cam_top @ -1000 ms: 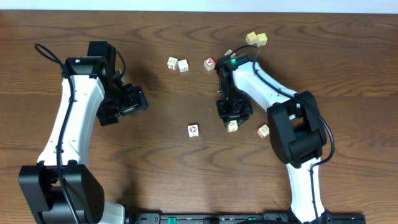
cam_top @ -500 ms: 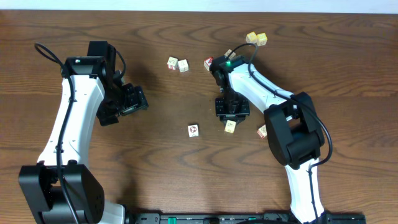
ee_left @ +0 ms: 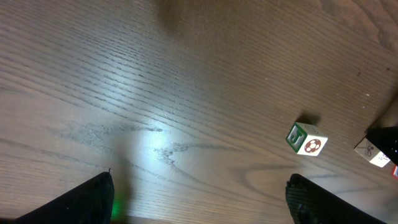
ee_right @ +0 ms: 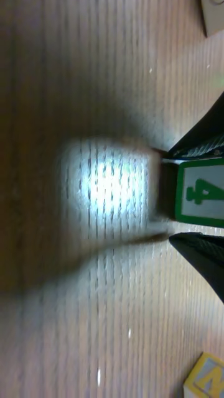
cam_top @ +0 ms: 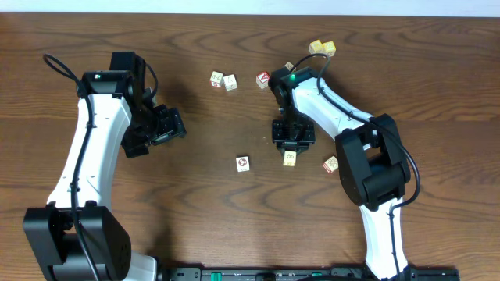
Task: Lift 4 blocks
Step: 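Carry the green block toward the front and release it on the table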
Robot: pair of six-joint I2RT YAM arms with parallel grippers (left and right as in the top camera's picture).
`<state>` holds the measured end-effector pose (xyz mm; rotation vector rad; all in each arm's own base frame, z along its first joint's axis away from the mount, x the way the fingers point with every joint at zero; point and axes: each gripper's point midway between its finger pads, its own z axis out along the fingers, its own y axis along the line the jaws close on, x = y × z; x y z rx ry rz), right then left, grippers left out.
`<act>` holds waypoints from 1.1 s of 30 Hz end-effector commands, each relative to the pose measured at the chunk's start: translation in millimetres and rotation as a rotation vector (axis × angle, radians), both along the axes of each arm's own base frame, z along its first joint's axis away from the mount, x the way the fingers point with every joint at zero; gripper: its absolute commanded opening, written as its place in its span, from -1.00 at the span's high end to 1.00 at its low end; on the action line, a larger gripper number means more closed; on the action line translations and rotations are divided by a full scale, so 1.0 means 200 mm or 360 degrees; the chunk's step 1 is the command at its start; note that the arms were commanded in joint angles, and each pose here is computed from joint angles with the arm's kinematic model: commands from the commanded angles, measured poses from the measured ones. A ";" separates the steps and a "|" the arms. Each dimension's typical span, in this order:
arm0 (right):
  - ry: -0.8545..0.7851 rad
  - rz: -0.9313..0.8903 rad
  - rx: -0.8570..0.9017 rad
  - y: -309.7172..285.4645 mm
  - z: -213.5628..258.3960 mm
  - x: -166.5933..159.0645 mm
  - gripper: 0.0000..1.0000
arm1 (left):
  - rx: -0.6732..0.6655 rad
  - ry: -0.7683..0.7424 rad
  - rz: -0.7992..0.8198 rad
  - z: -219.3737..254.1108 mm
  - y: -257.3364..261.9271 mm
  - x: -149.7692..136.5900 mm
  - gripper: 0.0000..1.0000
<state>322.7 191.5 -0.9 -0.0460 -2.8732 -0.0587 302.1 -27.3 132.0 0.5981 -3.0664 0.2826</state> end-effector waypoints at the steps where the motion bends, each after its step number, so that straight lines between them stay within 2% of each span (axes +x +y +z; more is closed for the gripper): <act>1: -0.0033 0.0044 0.0057 0.02 0.05 0.01 0.28 | 0.0015 0.0003 0.0000 0.00 0.01 -0.01 -0.77; 12: -0.0040 0.0015 0.0063 -0.02 0.12 0.06 0.20 | 0.0015 0.0003 -0.0001 0.00 0.01 -0.01 -0.77; 24: -0.0154 0.0162 0.0069 -0.15 0.53 0.21 0.04 | 0.0015 0.0004 -0.0001 0.00 0.01 -0.01 -0.77; 25: -0.0159 0.0181 0.0063 -0.16 0.57 0.21 -0.01 | 0.0015 0.0004 -0.0001 0.00 0.01 -0.01 -0.77; 26: -0.0161 0.0199 0.0046 -0.19 0.60 0.21 -0.31 | 0.0015 0.0004 -0.0001 0.00 0.01 -0.01 -0.77; 27: -0.0159 0.0224 0.0011 -0.22 0.64 0.21 -0.98 | 0.0015 0.0004 -0.0001 0.00 0.01 -0.01 -0.77; 33: -0.0208 0.0388 -0.0025 -0.28 0.71 0.20 -0.98 | 0.0016 0.0005 -0.0001 0.00 0.01 -0.01 -0.77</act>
